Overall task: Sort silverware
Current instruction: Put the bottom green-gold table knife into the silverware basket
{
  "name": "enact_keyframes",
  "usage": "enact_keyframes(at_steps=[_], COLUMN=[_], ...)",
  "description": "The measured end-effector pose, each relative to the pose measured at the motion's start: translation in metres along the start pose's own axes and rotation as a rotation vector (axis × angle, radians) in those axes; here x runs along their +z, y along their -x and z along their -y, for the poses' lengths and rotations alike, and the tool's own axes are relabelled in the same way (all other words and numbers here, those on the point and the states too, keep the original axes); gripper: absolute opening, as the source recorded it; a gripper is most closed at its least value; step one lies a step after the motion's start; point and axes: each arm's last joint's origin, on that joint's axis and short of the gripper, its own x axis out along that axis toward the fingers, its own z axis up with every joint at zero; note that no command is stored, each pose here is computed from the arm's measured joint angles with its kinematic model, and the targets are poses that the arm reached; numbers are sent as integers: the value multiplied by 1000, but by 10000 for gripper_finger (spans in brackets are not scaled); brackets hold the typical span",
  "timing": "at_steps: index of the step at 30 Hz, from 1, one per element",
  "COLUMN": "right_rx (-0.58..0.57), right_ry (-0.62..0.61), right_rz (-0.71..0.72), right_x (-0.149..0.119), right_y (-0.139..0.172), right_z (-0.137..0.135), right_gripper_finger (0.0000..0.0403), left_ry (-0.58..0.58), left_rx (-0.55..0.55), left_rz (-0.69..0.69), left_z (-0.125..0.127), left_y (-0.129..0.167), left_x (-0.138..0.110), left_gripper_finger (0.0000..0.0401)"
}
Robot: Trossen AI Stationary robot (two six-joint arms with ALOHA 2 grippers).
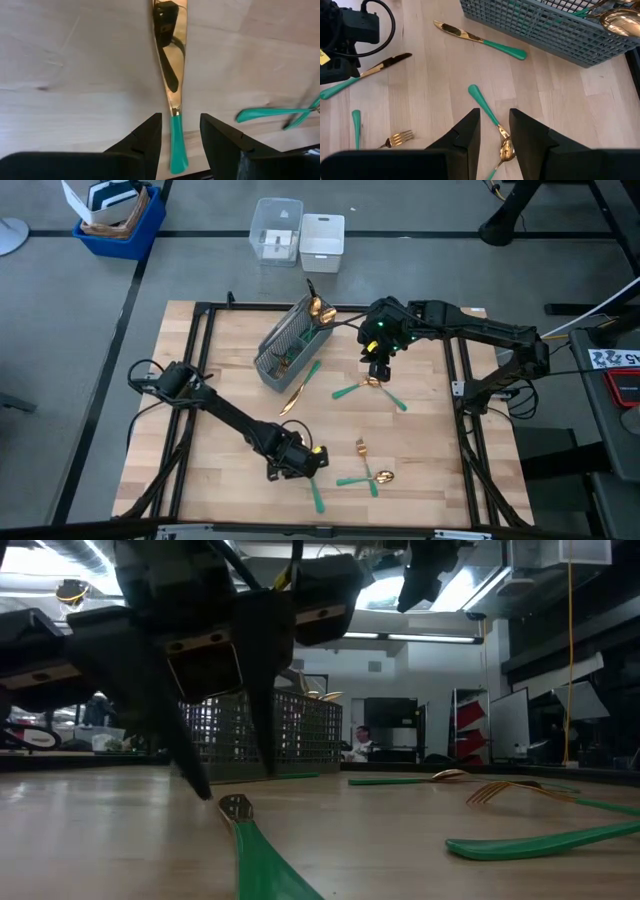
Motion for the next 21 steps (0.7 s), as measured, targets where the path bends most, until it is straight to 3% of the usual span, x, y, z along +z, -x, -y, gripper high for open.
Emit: enact_keyframes(at_steps=[15,21], right_rx=[0,0], right_ry=[1,2], right_rz=[2,9], right_x=[0,1], right_y=[0,0], right_z=[0,0], right_gripper_finger=[108,108], left_ry=[22,26], left_rx=[15,-32], left_rz=[-54,-103], left_z=[3,6], left_y=[2,-7], left_x=[-4,-8], left_gripper_finger=[125,125])
